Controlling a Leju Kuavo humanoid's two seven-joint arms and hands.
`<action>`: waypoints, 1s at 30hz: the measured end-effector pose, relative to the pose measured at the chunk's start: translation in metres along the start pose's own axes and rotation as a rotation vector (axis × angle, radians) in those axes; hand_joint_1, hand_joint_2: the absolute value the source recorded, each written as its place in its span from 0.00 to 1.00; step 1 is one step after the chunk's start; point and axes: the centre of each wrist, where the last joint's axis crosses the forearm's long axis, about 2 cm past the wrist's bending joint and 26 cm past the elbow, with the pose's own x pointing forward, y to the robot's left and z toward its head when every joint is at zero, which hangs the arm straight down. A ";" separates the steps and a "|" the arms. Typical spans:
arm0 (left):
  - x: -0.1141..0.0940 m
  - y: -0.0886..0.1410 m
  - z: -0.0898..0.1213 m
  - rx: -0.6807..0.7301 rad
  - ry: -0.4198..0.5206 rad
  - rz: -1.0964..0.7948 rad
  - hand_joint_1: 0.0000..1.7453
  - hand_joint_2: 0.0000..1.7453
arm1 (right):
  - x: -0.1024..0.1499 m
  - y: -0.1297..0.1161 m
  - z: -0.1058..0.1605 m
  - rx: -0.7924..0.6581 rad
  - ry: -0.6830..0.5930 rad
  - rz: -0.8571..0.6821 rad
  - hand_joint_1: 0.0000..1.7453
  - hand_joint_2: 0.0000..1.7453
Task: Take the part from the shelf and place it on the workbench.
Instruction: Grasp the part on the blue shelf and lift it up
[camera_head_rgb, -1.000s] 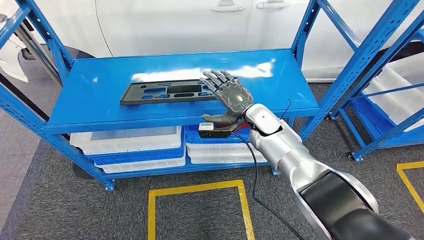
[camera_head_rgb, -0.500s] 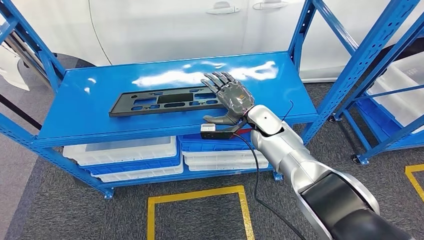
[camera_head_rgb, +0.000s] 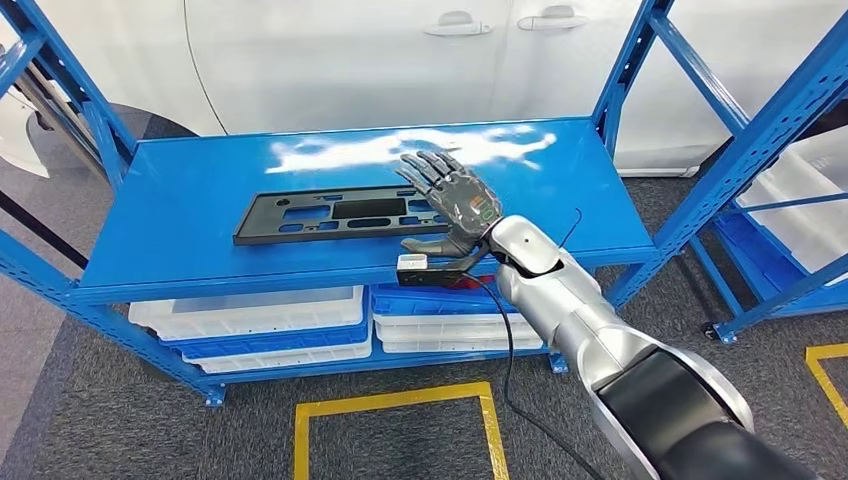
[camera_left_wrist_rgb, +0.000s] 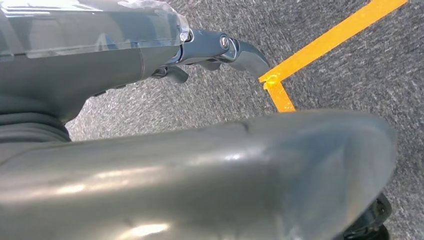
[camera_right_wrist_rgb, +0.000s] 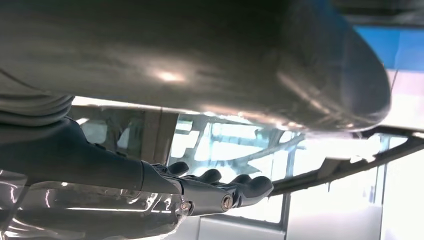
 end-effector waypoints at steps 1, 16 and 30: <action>0.000 0.000 0.000 -0.001 0.000 0.000 0.00 0.00 | 0.002 0.004 0.003 0.007 -0.003 -0.012 0.00 0.00; -0.002 -0.001 0.000 -0.005 0.001 0.004 0.00 0.00 | 0.042 0.047 0.027 0.129 -0.067 -0.085 0.00 0.00; -0.004 -0.001 0.000 -0.007 0.003 0.009 0.00 0.00 | 0.052 0.044 0.018 0.128 -0.098 -0.085 0.00 0.00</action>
